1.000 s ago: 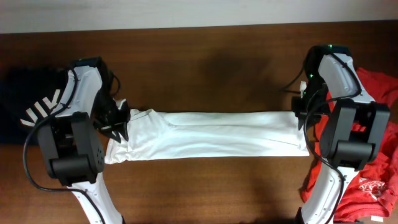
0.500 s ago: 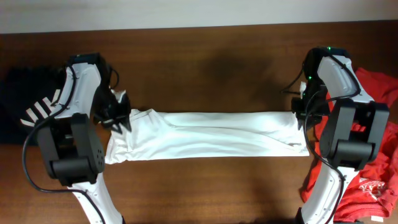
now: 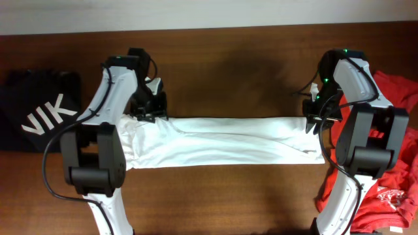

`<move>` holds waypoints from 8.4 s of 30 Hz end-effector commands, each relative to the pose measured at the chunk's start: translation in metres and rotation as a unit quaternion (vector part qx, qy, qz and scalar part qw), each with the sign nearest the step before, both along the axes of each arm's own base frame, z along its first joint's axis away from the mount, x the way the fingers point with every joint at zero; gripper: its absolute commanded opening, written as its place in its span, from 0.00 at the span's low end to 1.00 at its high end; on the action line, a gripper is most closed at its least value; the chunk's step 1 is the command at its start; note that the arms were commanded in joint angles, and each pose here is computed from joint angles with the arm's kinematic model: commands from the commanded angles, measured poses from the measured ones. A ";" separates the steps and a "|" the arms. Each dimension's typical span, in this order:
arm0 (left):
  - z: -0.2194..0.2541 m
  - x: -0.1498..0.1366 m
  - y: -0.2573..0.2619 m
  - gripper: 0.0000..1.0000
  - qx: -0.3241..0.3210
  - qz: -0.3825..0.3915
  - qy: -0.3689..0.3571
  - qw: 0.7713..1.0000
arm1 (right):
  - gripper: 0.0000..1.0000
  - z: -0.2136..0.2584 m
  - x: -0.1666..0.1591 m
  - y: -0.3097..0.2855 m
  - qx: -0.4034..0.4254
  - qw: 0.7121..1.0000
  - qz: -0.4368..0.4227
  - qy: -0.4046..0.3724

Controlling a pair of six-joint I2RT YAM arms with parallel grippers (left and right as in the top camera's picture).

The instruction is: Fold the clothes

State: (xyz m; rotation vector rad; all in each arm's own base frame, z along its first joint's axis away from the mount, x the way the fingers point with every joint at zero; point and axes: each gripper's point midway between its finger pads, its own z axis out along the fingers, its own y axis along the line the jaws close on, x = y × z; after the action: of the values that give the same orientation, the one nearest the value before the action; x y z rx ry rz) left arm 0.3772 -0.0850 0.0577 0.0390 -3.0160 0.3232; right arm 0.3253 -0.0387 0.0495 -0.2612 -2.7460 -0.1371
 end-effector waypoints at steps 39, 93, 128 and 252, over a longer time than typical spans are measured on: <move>0.004 -0.010 -0.054 0.25 -0.112 -0.066 -0.020 0.991 | 0.25 0.004 0.002 0.000 0.003 1.000 0.004 -0.011; 0.015 -0.040 0.034 0.14 0.051 0.051 -0.093 0.993 | 0.25 0.004 0.002 0.000 0.003 1.000 0.004 -0.011; 0.026 -0.031 0.096 0.37 0.080 0.133 -0.174 0.972 | 0.45 0.000 0.000 -0.011 0.099 0.992 0.055 -0.055; 0.023 -0.038 0.095 0.46 0.079 0.133 -0.162 0.975 | 0.06 0.019 -0.006 0.286 0.109 0.944 0.271 -0.150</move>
State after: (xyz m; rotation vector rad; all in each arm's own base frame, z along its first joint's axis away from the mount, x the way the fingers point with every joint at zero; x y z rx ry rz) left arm 0.3388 0.0116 0.0782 0.4504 -3.3495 0.0980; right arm 0.3227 0.2331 0.0593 0.5841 -2.9401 -0.3012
